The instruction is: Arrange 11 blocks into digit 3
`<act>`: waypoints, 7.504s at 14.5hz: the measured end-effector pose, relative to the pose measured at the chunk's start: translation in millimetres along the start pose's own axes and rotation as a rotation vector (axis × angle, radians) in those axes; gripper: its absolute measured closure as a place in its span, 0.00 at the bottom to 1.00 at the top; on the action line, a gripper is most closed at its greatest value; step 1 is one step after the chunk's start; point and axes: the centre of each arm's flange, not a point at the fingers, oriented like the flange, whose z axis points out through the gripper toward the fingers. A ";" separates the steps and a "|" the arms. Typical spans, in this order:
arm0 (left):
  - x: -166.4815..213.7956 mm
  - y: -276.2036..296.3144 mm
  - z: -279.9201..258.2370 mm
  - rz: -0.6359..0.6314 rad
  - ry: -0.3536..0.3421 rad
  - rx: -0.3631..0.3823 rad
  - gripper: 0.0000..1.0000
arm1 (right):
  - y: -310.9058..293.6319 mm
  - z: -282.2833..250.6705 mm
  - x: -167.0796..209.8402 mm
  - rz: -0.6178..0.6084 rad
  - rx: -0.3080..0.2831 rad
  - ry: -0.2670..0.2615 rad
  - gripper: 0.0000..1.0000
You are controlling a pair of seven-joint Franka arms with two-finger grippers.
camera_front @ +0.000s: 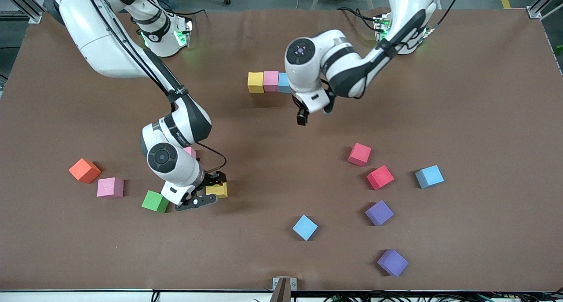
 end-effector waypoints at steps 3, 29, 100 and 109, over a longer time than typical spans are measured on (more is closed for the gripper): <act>46.6 34.8 16.2 0.045 0.078 -0.041 0.00 | -4.8 10.5 -1.5 -0.009 0.000 -0.008 0.02; 405.5 68.7 -63.1 0.822 -0.026 0.029 0.00 | -6.7 22.9 8.3 -0.009 0.007 0.046 0.43; 167.3 80.1 -43.1 0.212 -0.075 0.048 0.83 | -217.6 35.1 -301.6 0.194 0.073 -0.038 0.43; 105.7 83.4 -10.8 -0.018 -0.048 0.075 0.83 | -222.7 35.5 -308.1 0.197 0.069 -0.042 0.43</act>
